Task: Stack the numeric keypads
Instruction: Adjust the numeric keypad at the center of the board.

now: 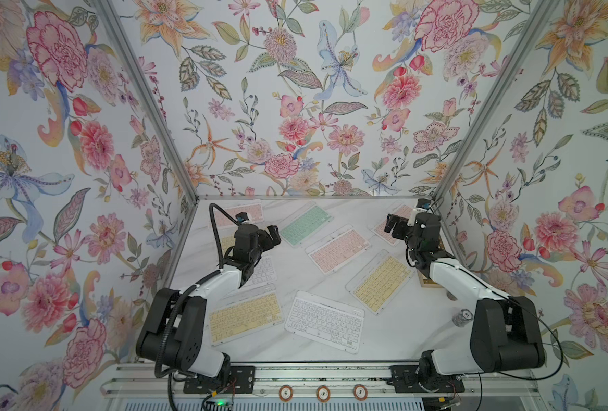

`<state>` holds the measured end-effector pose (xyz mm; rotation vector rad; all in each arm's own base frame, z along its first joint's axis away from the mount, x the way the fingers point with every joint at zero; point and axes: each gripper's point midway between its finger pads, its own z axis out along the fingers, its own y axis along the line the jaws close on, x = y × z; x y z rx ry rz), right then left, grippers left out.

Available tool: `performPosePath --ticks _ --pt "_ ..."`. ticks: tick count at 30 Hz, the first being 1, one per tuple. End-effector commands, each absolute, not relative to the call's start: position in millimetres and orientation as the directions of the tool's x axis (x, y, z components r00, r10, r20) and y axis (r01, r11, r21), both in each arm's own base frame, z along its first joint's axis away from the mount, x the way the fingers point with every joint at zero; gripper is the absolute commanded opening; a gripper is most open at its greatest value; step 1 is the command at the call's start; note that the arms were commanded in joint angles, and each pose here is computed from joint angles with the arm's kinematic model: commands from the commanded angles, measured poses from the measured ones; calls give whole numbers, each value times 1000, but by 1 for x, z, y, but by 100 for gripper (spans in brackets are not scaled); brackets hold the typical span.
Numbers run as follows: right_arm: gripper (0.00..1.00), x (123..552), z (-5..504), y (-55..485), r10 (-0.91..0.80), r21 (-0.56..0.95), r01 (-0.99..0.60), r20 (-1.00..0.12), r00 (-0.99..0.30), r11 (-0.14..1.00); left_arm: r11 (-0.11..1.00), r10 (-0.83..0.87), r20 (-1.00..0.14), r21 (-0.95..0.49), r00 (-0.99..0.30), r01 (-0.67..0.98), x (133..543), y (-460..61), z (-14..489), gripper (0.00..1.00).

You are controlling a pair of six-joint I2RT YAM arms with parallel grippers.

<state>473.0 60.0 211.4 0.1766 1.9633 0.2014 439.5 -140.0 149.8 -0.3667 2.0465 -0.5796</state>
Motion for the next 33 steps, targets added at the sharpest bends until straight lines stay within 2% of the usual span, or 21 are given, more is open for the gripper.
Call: performPosePath --ticks 1,5,9,13,25,33 --pt "99 474 145 92 102 169 -33 -728 -678 985 738 -529 -594 -674 -606 16 448 -192 139 99" --pt "99 494 118 120 33 160 -92 -643 -765 983 688 -559 -530 -726 -637 0 453 -224 128 99" --pt "99 501 87 138 24 220 -123 -565 -825 968 704 -534 -522 -710 -665 -9 449 -245 115 99" --pt "99 500 54 147 6 243 -126 -476 -879 962 674 -542 -460 -738 -703 -37 438 -265 89 99" --pt "99 492 23 151 8 271 -108 -395 -919 957 685 -496 -437 -728 -750 -29 424 -298 61 99" --pt "99 459 22 175 -16 298 -132 -362 -932 945 721 -452 -448 -693 -771 -20 421 -298 49 99"
